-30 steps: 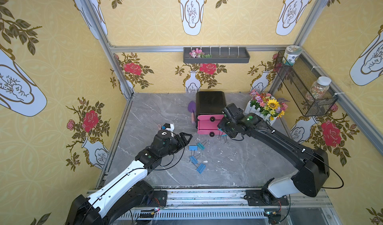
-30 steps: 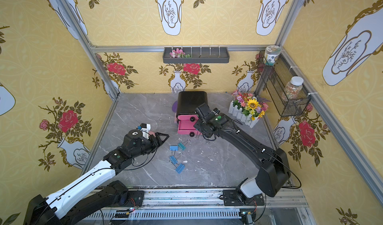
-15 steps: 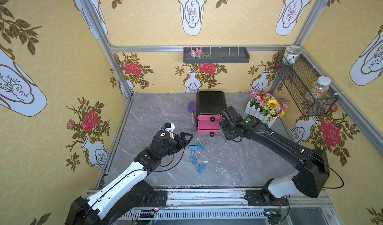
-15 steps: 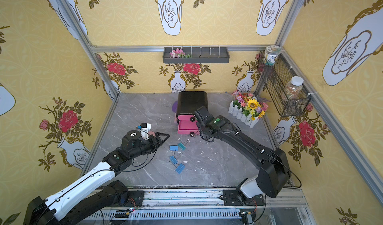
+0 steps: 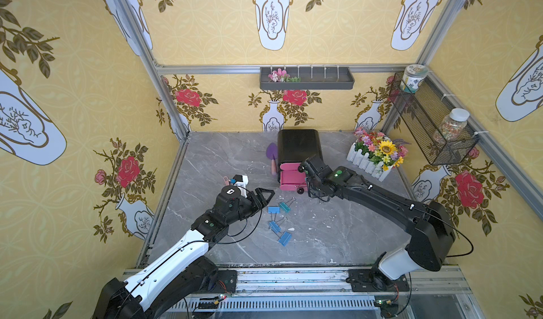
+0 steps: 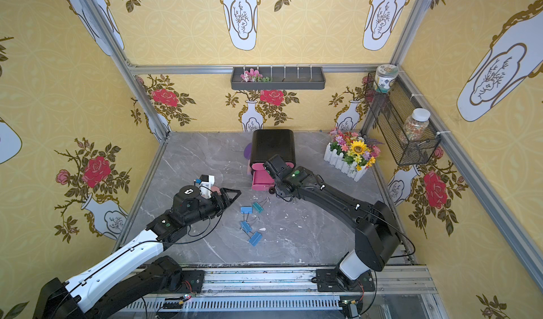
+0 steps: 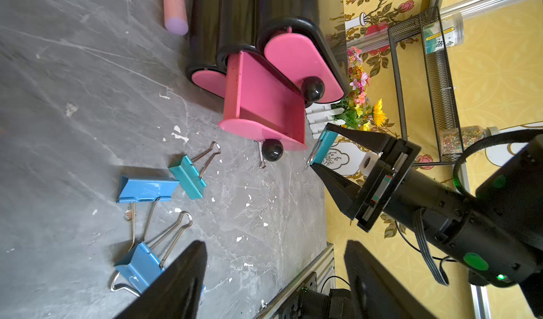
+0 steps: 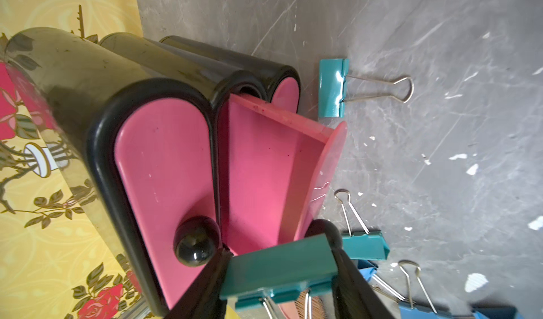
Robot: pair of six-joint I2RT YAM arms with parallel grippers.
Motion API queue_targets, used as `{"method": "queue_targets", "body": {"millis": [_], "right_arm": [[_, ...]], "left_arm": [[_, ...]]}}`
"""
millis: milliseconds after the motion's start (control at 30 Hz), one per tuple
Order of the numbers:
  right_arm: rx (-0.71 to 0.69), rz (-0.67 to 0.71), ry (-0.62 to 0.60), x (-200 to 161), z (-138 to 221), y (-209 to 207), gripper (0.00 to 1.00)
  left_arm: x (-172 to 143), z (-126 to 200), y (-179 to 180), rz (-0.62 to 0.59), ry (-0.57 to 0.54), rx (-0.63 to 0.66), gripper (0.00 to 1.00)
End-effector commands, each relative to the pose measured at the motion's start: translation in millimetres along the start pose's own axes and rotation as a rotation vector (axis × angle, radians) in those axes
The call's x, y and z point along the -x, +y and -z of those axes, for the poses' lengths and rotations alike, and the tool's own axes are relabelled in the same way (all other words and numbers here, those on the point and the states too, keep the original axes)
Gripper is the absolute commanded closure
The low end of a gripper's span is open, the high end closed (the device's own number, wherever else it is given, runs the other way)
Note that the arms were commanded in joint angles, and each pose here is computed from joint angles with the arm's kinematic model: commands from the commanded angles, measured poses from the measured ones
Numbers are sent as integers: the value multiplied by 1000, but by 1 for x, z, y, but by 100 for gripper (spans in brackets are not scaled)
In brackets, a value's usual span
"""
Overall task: Put the binder clips in the drawer according to color
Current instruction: Place the binder clip in the drawer.
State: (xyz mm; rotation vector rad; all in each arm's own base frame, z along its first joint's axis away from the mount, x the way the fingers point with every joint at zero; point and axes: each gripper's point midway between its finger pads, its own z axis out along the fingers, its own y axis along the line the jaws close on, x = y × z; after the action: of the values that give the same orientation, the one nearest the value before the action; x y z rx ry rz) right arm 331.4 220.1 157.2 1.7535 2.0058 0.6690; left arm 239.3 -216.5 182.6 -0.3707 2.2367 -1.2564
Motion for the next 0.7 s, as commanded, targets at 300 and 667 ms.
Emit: {"method": "queue_targets", "body": {"millis": [300, 667], "right_arm": [[67, -170, -18, -5, -6, 14, 52], [94, -192, 2, -10, -10, 20, 33]], "left_arm": [[-2, -1, -5, -3, 8, -34, 20], [-3, -1, -4, 1, 14, -30, 20]]}}
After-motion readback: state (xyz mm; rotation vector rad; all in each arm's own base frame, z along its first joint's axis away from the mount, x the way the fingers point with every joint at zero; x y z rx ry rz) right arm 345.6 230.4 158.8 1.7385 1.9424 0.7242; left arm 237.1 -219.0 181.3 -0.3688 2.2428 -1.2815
